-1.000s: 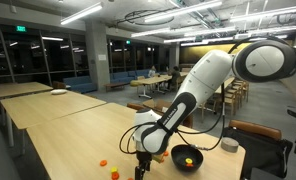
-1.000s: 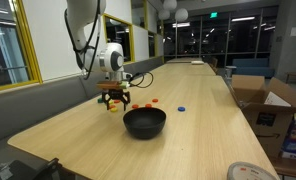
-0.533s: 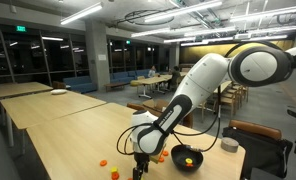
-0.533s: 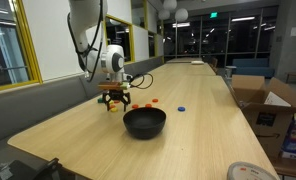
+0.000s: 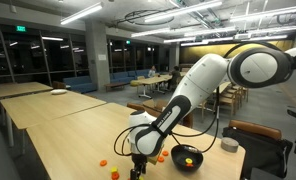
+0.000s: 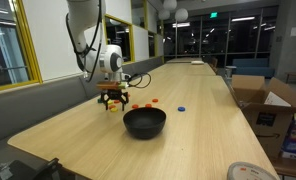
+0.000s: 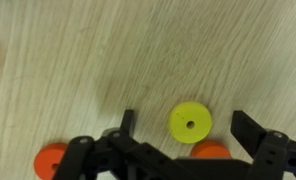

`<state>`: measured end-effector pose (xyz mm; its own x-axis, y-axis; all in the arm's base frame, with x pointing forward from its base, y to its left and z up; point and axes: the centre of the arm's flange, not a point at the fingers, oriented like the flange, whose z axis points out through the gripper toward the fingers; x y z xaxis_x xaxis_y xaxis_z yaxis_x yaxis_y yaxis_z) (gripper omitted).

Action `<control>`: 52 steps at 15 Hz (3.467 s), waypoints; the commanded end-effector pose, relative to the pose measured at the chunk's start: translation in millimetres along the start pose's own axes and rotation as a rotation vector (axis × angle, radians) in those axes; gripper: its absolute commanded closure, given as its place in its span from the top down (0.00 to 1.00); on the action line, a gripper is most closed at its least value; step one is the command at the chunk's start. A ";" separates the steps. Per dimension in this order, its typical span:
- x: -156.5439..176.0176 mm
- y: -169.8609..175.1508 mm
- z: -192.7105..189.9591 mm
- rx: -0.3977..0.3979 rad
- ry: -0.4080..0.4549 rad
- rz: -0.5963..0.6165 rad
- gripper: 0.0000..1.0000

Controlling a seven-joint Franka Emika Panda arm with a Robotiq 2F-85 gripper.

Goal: Put the circles inside the black bowl.

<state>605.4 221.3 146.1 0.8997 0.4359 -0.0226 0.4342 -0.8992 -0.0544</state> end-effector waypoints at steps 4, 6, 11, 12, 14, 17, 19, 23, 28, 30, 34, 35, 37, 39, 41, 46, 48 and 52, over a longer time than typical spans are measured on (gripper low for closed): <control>9.8 -4.9 -5.2 -0.054 0.008 0.000 1.00; 10.7 -3.6 -5.7 -0.058 0.008 0.003 1.00; 11.9 0.8 -9.1 -0.053 0.013 0.011 0.82; 12.1 1.5 -9.6 -0.054 0.015 0.010 0.75; 11.9 2.5 -11.3 -0.058 0.019 0.013 0.58; 12.8 5.9 -15.3 -0.063 0.024 0.023 0.35; 11.8 8.6 -18.7 -0.071 0.023 0.040 0.20; 3.1 19.0 -32.4 -0.113 0.025 0.122 0.25; -19.4 48.1 -64.5 -0.229 0.060 0.291 0.25; -31.6 61.5 -77.1 -0.271 0.069 0.359 0.25; -58.1 90.4 -89.9 -0.375 0.044 0.509 0.25; -65.2 97.1 -90.9 -0.407 0.028 0.549 0.25; -79.0 110.1 -91.1 -0.468 -0.010 0.622 0.25; -92.4 119.5 -92.1 -0.514 -0.046 0.678 0.25; -103.3 125.3 -91.6 -0.552 -0.104 0.715 0.25; -124.9 134.3 -91.4 -0.538 -0.261 0.706 0.25; -129.6 136.4 -91.7 -0.498 -0.281 0.685 0.26; -133.4 136.2 -98.4 -0.400 -0.215 0.643 0.81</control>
<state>558.5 39.8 221.2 0.9564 -0.2614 -0.1305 -0.1682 -0.8579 0.4856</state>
